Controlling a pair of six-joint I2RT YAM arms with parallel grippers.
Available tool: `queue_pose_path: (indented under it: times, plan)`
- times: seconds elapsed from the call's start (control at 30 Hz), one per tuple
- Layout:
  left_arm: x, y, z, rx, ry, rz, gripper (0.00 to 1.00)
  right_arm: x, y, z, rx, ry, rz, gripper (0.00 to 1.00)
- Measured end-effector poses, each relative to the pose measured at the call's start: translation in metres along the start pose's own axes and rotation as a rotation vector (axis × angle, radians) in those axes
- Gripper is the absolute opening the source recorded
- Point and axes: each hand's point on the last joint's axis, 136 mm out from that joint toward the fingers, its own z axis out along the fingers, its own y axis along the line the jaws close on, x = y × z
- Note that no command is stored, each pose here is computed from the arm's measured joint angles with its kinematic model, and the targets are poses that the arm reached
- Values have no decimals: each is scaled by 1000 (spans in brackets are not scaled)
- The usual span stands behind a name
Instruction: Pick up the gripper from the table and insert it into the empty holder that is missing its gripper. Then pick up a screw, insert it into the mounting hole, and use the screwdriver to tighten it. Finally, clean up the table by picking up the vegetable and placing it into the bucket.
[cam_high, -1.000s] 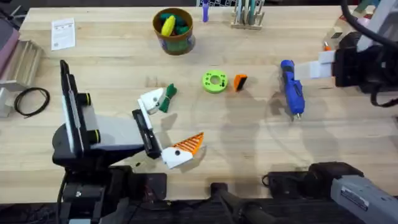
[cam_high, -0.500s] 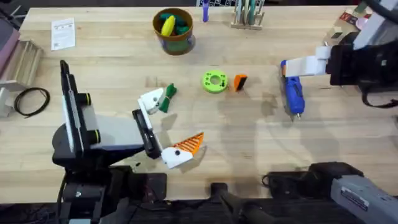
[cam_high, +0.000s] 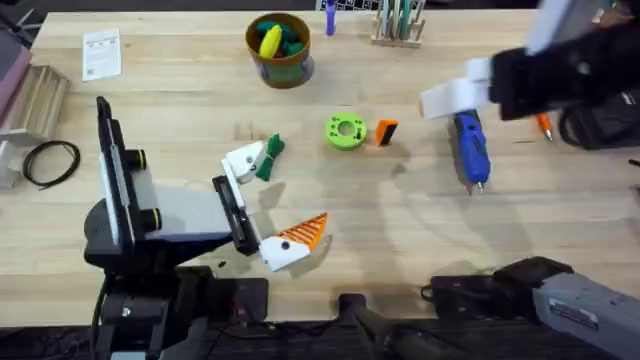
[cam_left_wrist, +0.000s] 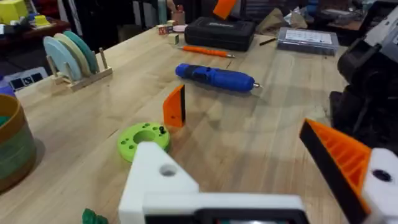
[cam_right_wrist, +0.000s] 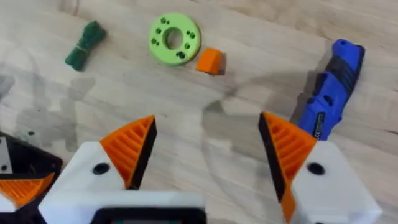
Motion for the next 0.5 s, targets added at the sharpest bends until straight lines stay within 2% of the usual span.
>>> queue_pose_path:
  times: [0.3, 0.5]
  plan:
    - [0, 0, 0, 0, 0, 0, 986, -16, 28, 45, 46, 156, -60, 990]
    - [0, 0, 0, 0, 0, 0, 985, -9, 21, 82, 87, 260, -39, 991]
